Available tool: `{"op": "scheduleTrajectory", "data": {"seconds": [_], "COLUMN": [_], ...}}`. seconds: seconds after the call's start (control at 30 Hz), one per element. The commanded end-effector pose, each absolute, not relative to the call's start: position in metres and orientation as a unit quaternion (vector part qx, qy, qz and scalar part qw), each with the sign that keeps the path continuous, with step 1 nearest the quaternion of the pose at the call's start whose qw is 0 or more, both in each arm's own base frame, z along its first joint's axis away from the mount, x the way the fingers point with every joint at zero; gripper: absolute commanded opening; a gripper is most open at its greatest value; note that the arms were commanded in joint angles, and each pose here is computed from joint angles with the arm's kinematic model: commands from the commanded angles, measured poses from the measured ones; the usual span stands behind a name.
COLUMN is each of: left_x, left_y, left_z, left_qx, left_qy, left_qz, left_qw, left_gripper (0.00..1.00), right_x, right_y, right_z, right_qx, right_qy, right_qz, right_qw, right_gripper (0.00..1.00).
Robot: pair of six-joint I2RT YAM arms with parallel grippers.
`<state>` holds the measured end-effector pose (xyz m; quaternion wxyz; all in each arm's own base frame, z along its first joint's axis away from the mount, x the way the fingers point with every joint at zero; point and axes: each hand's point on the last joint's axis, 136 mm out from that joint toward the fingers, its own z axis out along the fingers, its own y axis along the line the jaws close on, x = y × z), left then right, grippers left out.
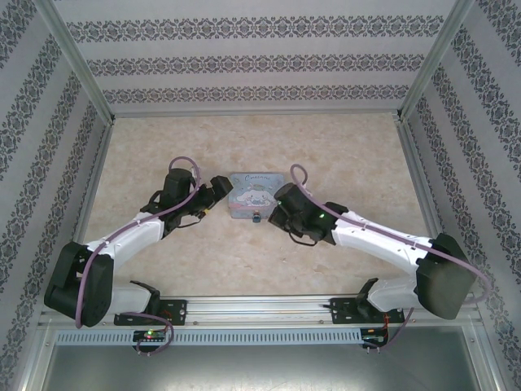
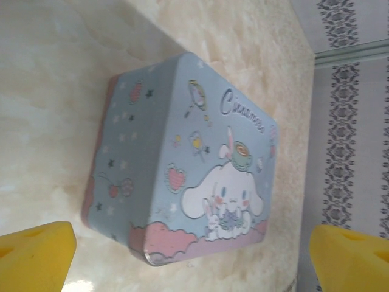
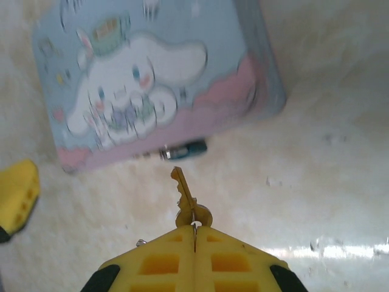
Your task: Unlock the padlock with the key
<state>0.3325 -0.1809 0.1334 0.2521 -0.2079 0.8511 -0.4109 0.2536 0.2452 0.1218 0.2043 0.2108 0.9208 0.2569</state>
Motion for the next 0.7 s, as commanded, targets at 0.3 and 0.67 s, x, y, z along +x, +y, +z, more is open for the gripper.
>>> {"op": "scheduleTrajectory", "data": {"seconds": [0.3, 0.67], "left_x": [0.363, 0.373], "left_y": [-0.260, -0.289], "left_z": [0.212, 0.217], "left_qx": [-0.132, -0.124], "left_qy": [0.793, 0.776], "left_qz": [-0.523, -0.548], "left_qw": [0.283, 0.286], "left_gripper": [0.74, 0.45], "right_x": [0.321, 0.334], "right_y": [0.248, 0.273], "right_z": [0.174, 0.182], "right_qx": [0.225, 0.233], "right_qy": [0.874, 0.848], "right_qz": [0.367, 0.432], "right_qw": [0.225, 0.198], "right_gripper": [0.00, 0.00]}}
